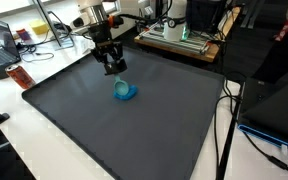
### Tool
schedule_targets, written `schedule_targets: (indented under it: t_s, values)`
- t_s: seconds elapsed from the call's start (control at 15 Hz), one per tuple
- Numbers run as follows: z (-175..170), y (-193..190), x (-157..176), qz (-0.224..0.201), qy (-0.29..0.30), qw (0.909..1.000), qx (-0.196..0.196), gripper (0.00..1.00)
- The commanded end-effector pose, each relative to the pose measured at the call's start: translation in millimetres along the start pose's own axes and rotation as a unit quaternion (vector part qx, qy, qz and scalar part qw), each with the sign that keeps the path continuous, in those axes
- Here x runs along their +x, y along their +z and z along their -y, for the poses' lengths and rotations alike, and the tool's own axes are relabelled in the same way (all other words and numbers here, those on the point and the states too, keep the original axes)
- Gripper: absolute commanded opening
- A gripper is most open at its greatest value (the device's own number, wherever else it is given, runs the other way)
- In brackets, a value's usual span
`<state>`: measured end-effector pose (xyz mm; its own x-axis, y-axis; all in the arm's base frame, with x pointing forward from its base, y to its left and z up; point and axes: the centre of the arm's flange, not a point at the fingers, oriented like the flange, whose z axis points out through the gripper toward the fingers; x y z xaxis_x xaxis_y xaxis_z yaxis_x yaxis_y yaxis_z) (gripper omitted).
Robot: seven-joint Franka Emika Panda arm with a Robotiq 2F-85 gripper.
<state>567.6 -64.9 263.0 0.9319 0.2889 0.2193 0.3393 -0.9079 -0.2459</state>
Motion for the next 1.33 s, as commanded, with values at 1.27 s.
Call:
schedule_targets:
  t_s: [1.27]
  values:
    - [-57, 57, -44, 0.102, -0.091, 0.9900, 0.037, 0.22]
